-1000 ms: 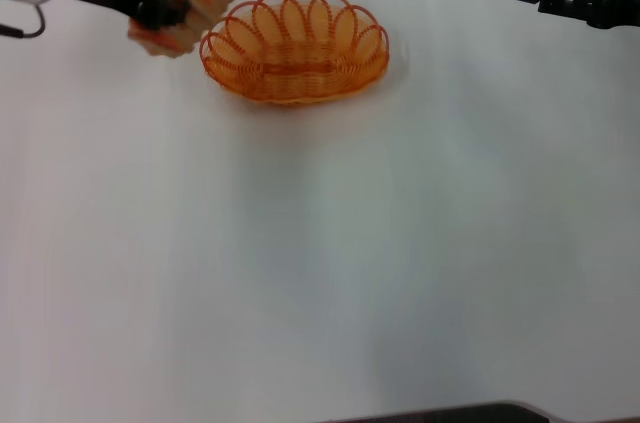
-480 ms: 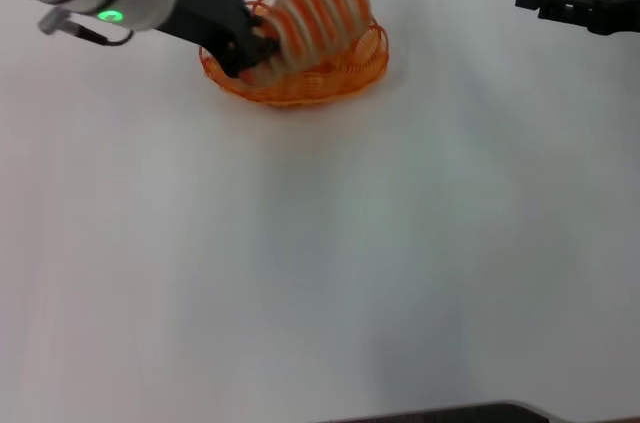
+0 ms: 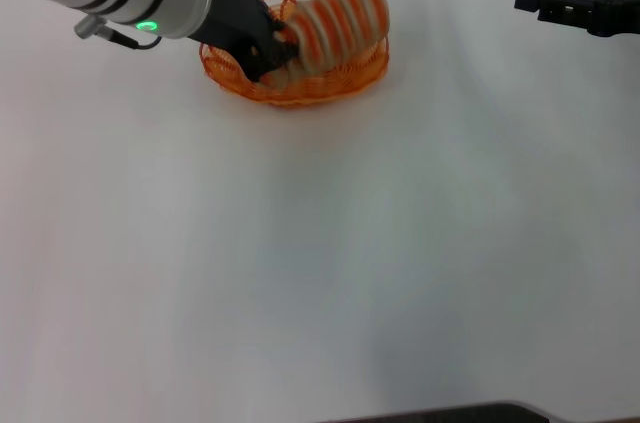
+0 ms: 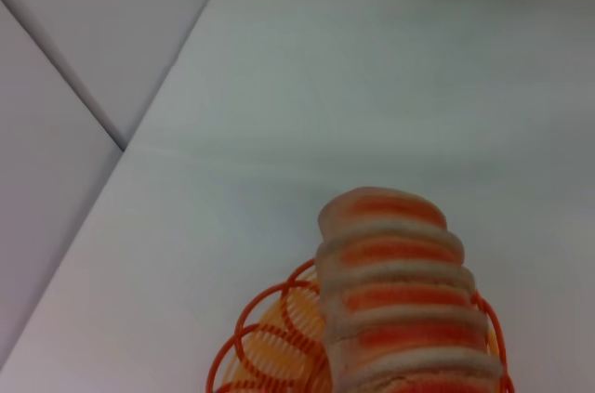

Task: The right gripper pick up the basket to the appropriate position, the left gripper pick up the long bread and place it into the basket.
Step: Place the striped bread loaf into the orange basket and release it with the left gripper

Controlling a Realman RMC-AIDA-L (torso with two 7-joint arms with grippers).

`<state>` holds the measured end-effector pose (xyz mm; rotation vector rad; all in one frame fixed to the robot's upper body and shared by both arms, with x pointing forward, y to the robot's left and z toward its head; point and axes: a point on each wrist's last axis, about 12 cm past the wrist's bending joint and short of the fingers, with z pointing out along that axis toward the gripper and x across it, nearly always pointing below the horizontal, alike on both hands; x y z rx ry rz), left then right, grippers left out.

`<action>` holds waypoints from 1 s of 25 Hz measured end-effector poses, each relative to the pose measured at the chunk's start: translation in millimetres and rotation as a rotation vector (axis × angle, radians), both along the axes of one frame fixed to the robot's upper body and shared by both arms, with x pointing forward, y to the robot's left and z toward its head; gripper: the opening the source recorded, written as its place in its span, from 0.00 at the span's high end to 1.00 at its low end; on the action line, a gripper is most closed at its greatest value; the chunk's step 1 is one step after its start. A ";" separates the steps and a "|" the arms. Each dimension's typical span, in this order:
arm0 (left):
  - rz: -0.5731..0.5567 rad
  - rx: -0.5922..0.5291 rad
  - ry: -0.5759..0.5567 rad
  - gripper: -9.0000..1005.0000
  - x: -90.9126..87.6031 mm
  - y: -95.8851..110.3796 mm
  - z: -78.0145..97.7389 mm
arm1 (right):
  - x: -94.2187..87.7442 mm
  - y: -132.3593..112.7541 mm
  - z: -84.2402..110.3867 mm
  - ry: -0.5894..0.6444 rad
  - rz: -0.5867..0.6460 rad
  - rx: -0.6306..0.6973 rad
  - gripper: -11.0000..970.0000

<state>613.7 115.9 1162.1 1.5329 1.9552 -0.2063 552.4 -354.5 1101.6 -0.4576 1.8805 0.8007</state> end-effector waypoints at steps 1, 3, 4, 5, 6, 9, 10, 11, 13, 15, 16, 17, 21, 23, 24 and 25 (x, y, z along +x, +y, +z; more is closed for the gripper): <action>0.007 0.000 -0.002 0.81 1.0 0.0 -2.1 | -0.1 0.1 -0.1 0.000 0.000 0.000 0.13; 0.017 -0.004 -0.012 0.81 2.4 -0.2 -4.5 | -0.2 0.5 -0.5 0.003 0.001 0.000 0.13; 0.024 -0.007 -0.019 0.81 3.0 0.3 -5.7 | -0.2 0.7 -0.7 0.006 0.000 0.000 0.13; 0.030 -0.011 -0.027 0.81 3.3 0.3 -6.7 | 0.2 0.7 -0.7 0.011 -0.001 0.000 0.13; 0.037 -0.013 -0.034 0.81 3.3 0.7 -7.8 | 0.7 0.8 -0.6 0.013 -0.003 0.001 0.13; 0.043 -0.013 -0.062 0.81 2.4 -0.1 -10.1 | 1.7 1.1 0.0 0.015 -0.005 0.003 0.13; 0.037 -0.007 -0.064 0.81 1.3 -1.3 -11.0 | 1.8 1.2 0.1 0.014 -0.005 0.004 0.13; 0.033 -0.004 -0.062 0.80 0.5 -2.1 -11.5 | 1.9 1.3 0.3 0.013 -0.007 0.005 0.13; 0.037 -0.004 -0.056 0.78 0.2 -2.1 -11.9 | 2.0 1.6 0.4 0.013 -0.008 0.007 0.13; 0.046 -0.007 -0.049 0.75 0.4 -1.5 -12.1 | 2.4 2.3 0.5 0.016 -0.009 0.011 0.13; 0.054 -0.010 -0.049 0.73 1.2 -0.5 -11.8 | 2.7 2.7 0.7 0.017 -0.009 0.013 0.13; 0.054 -0.010 -0.049 0.71 1.2 -0.5 -11.8 | 3.1 2.9 0.9 0.017 -0.009 0.014 0.13; 0.067 -0.016 -0.054 0.64 2.3 1.3 -11.7 | 4.6 3.8 2.0 0.015 -0.006 0.013 0.13; 0.071 -0.014 -0.051 0.51 2.6 2.6 -13.1 | 5.0 4.1 2.2 0.015 -0.005 0.012 0.13; 0.072 -0.013 -0.049 0.44 2.6 3.0 -13.7 | 5.1 4.2 2.4 0.015 -0.005 0.012 0.13; 0.074 -0.013 -0.046 0.40 2.6 3.4 -14.2 | 5.3 4.3 2.5 0.014 -0.005 0.012 0.13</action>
